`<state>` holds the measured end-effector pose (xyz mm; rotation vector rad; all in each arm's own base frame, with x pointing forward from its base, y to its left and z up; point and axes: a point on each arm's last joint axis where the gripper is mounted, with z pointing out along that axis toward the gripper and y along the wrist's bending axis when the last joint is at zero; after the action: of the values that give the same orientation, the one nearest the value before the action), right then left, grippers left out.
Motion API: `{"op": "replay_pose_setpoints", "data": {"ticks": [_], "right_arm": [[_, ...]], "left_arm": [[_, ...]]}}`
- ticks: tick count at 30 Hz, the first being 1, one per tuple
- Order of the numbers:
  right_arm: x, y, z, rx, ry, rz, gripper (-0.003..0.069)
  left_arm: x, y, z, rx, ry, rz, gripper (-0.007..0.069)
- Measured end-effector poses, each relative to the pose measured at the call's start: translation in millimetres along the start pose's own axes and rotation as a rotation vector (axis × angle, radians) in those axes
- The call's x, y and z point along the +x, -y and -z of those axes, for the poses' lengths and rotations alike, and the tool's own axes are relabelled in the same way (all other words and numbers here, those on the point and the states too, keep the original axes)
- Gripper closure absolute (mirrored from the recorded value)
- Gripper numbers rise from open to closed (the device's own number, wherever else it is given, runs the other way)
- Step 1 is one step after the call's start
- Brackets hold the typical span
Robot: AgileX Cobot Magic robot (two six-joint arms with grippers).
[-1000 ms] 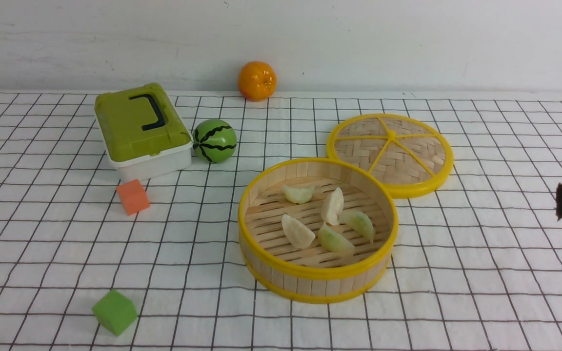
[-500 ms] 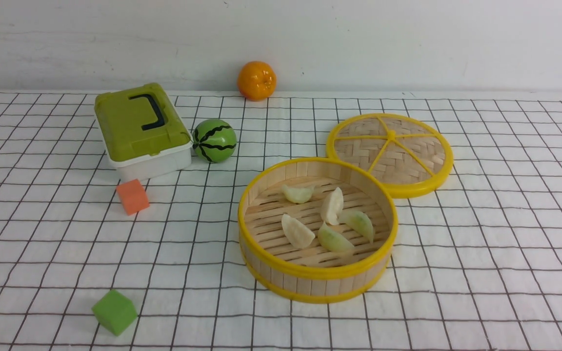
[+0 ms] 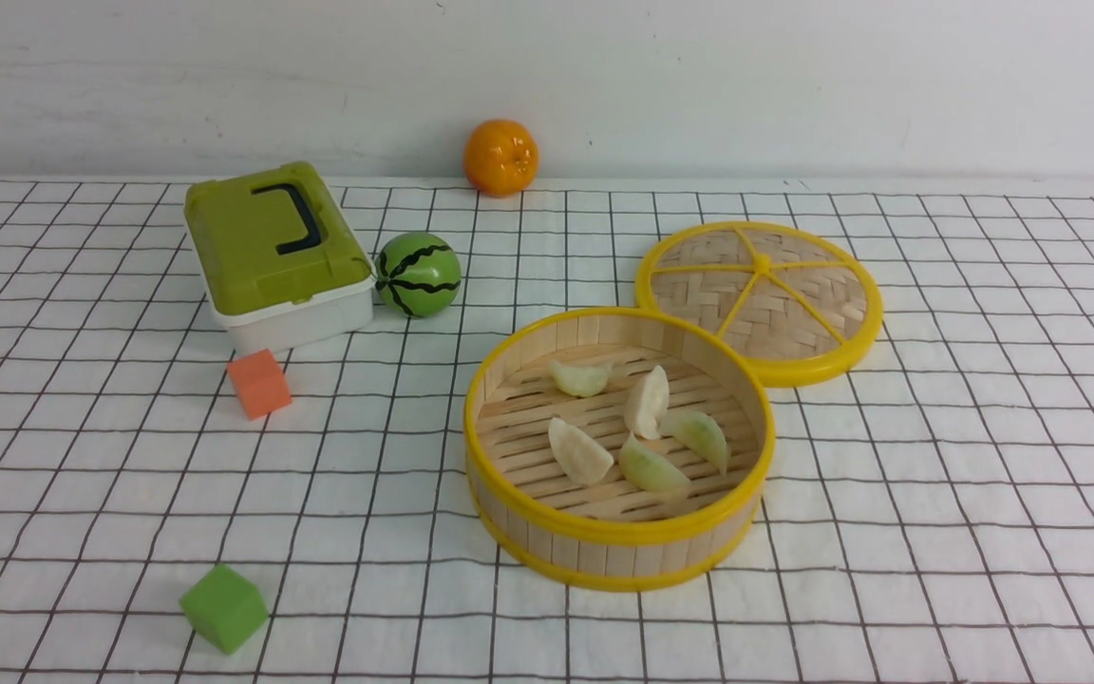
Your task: Put the dumplings into the steamer on the table with the white tablecloth.
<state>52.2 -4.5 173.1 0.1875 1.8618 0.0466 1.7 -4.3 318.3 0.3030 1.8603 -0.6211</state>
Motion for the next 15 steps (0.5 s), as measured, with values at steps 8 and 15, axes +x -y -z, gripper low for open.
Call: {"op": "replay_pose_setpoints", "data": {"ticks": [8,15], "right_arm": [[0.1,-0.7,0.1,-0.007,-0.004,0.024,0.0683],[0.3,-1.6,0.1,-0.017,-0.006,-0.001,0.0683]], "left_arm": [[0.0,0.0,0.0,0.000,0.000,0.000,0.0447],[0.0,0.0,0.0,0.000,0.000,0.000,0.0441]]}}
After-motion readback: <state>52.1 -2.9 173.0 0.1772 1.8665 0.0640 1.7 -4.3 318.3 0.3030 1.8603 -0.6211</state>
